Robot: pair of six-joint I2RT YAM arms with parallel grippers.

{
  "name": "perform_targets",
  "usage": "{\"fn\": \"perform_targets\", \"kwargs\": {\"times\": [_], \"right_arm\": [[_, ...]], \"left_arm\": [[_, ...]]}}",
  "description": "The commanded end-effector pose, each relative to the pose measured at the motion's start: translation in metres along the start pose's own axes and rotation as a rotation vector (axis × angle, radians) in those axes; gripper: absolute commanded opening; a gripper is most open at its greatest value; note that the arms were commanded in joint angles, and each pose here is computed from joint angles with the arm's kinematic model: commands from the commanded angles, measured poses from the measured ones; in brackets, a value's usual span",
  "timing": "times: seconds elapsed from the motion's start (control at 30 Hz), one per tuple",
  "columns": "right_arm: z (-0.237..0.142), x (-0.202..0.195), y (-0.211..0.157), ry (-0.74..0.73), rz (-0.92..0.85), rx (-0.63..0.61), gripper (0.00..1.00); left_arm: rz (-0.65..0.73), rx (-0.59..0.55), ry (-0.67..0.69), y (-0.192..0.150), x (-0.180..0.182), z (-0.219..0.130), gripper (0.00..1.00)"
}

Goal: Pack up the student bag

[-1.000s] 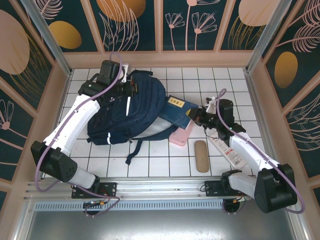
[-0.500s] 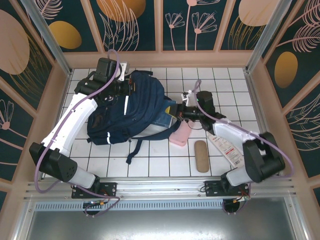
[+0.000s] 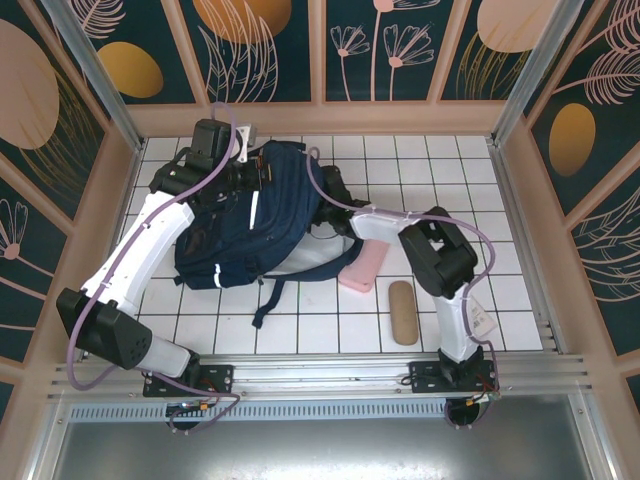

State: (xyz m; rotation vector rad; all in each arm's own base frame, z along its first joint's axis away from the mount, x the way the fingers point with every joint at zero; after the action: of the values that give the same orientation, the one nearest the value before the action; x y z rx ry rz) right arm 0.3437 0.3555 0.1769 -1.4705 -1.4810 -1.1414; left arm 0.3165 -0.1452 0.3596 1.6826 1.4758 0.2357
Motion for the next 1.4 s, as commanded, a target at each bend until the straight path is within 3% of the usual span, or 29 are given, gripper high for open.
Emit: {"fn": "perform_targets", "kwargs": {"times": [0.0, 0.07, 0.2, 0.37, 0.7, 0.93, 1.1, 1.23, 1.37], "right_arm": [[0.017, -0.007, 0.01, -0.092, 0.058, -0.064, 0.11], [0.026, -0.013, 0.01, -0.092, 0.073, -0.056, 0.18], [0.03, -0.009, 0.009, -0.1, 0.047, -0.048, 0.51], [0.005, 0.006, 0.006, -0.122, -0.031, -0.111, 0.81], [-0.038, 0.018, -0.01, -0.126, -0.1, -0.153, 0.85], [-0.097, 0.013, -0.029, -0.26, -0.134, -0.318, 0.73], [-0.154, 0.011, -0.055, -0.465, -0.165, -0.457, 0.75], [-0.192, 0.004, -0.067, -0.723, -0.143, -0.541, 0.8], [-0.217, -0.014, -0.077, -0.886, -0.081, -0.544, 0.86]], "left_arm": [[0.03, -0.296, -0.13, 0.039, -0.024, -0.042, 0.0], [0.014, -0.303, -0.118, 0.04, -0.022, -0.041, 0.0], [-0.012, -0.311, -0.097, 0.04, -0.017, -0.04, 0.0], [-0.043, -0.325, -0.091, 0.039, -0.008, -0.042, 0.0], [-0.074, -0.342, -0.09, 0.036, 0.001, -0.045, 0.0], [-0.099, -0.36, -0.125, 0.031, 0.003, -0.046, 0.0], [-0.15, -0.379, -0.062, 0.02, 0.015, -0.046, 0.0], [-0.278, -0.414, 0.026, 0.007, 0.042, -0.048, 0.0], [-0.397, -0.471, 0.089, -0.012, 0.074, -0.049, 0.0]]}}
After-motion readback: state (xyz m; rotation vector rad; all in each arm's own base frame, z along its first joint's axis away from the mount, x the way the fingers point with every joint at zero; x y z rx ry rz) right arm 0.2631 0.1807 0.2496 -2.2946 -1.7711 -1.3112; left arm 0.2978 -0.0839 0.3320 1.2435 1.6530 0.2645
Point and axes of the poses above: each hand's point on the last joint's axis, 136 mm out from that joint toward the fingers, its own z axis out along the fingers, its own x axis along the line the jaws close on, y = z × x, the point moved 10 cm from there along -z, back along the fingers, and after that the axes turned 3 degrees about z, right-handed, at the moved point
